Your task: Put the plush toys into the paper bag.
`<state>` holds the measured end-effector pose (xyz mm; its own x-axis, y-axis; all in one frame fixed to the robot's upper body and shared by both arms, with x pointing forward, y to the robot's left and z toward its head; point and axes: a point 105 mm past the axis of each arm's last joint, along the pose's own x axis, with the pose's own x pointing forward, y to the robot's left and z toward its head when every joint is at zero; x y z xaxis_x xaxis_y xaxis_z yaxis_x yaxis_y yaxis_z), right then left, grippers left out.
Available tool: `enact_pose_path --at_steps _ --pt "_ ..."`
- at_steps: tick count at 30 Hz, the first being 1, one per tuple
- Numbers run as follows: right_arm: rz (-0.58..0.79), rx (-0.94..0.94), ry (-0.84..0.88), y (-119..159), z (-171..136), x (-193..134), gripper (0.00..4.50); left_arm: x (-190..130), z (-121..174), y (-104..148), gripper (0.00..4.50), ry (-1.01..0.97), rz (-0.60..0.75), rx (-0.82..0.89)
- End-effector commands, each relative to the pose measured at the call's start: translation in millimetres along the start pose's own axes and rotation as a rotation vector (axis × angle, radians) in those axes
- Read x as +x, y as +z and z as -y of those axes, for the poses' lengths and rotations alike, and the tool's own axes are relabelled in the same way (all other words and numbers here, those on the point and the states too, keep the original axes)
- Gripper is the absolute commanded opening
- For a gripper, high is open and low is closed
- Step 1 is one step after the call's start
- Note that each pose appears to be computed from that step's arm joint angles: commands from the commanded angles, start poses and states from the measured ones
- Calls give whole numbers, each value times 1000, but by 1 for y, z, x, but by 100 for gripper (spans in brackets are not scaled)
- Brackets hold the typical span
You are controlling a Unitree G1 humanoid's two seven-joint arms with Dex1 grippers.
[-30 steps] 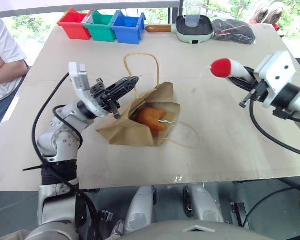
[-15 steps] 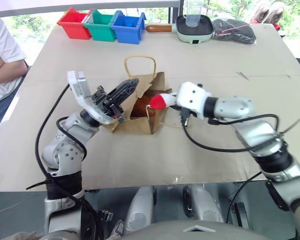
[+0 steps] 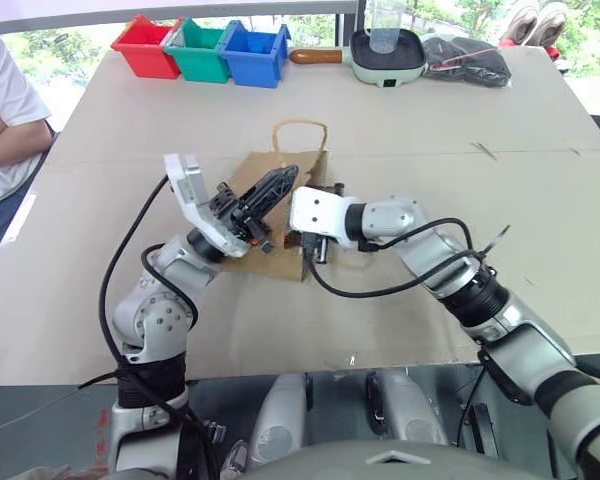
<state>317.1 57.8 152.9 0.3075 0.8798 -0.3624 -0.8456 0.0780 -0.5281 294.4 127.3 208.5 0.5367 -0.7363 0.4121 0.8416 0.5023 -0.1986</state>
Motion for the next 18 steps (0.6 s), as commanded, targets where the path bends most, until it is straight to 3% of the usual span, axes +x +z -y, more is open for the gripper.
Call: enact_pose_path --at_steps 1,6,9,18 --pt "71 21 71 17 -2 4 82 3 11 9 0 -19 40 46" --pt "89 21 84 4 -8 7 312 2 10 12 0 2 75 32" --pt "85 39 14 -6 2 -10 442 -5 4 17 0 26 86 31" --pt "27 339 -132 -37 -9 -98 442 -25 0 41 0 -9 125 9"
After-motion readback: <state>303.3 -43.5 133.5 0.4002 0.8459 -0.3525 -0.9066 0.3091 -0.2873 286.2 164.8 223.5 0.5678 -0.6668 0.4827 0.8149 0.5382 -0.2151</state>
